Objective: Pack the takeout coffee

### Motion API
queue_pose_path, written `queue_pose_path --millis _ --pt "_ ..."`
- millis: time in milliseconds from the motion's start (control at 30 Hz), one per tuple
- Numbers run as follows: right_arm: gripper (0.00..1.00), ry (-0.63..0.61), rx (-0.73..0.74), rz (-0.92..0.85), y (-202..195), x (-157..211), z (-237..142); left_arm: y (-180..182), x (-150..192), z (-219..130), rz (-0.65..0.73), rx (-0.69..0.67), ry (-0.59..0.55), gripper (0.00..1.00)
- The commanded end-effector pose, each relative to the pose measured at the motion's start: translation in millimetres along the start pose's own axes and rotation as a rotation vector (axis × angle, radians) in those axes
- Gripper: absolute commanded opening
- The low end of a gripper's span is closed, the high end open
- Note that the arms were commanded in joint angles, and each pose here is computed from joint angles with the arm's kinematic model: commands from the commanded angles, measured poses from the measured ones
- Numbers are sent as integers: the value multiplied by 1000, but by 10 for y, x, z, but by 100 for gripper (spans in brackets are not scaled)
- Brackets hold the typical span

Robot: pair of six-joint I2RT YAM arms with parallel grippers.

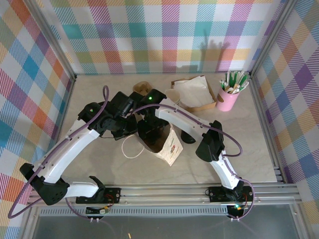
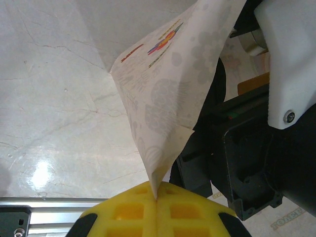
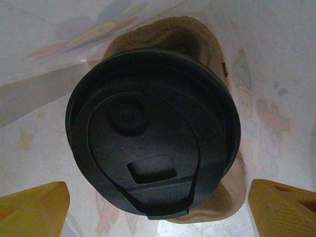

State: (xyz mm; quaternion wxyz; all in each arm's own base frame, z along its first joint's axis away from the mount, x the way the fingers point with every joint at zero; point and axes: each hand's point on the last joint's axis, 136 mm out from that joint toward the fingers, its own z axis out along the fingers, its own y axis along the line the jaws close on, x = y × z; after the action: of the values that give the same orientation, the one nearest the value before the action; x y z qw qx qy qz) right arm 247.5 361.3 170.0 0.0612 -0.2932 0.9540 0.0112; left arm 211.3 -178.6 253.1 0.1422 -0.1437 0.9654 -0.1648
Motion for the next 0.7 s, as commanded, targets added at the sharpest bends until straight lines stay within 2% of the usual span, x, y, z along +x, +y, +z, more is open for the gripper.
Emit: queue_pose_path --millis 0,667 --pt "92 -72 -56 5 87 8 -351 -3 42 -19 29 -12 15 3" --pt "89 -115 -156 7 202 77 -653 -26 2 -32 31 -34 19 7"
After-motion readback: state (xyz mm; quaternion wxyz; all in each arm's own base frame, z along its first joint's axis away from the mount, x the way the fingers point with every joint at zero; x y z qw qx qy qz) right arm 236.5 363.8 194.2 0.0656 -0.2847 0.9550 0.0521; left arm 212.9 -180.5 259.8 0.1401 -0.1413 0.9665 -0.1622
